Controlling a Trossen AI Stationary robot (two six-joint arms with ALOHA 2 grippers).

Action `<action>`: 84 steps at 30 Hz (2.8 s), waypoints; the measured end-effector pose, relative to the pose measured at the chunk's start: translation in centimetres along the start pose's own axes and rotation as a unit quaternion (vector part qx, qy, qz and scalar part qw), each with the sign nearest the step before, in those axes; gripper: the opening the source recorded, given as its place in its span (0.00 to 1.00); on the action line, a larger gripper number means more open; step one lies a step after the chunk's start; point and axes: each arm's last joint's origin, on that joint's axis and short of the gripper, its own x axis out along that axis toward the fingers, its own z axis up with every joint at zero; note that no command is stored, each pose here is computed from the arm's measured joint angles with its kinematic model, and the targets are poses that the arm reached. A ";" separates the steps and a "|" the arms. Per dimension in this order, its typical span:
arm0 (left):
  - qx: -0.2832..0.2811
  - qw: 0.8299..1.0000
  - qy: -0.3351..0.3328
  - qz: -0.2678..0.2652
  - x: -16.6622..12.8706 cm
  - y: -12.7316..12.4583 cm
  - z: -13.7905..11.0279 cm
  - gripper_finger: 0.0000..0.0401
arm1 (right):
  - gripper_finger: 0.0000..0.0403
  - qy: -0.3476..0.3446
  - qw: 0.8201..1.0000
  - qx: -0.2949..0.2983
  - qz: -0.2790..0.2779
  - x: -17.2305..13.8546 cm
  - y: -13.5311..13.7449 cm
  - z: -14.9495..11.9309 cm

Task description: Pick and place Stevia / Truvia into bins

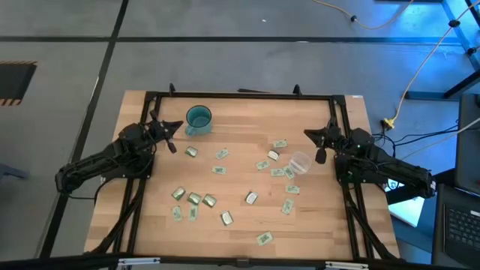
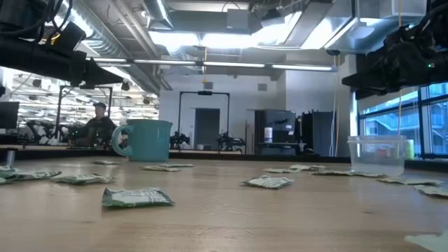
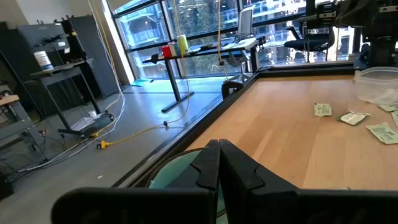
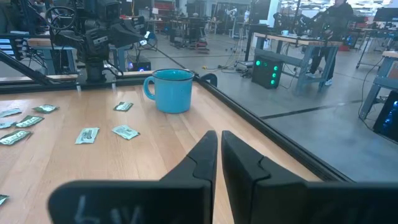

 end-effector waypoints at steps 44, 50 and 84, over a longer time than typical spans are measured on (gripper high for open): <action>0.000 1.000 0.000 0.000 0.0 0.0 0.0 0.01 | 0.07 0.000 0.990 0.144 0.000 0.0 0.0 0.0; 0.000 1.000 -0.002 -0.003 0.0 0.0 0.0 0.01 | 0.07 0.000 0.989 0.145 0.000 0.0 0.0 0.0; -0.008 0.972 -0.040 -0.233 3.0 -4.5 6.2 0.31 | 0.07 0.000 0.992 0.127 0.000 0.0 0.0 0.0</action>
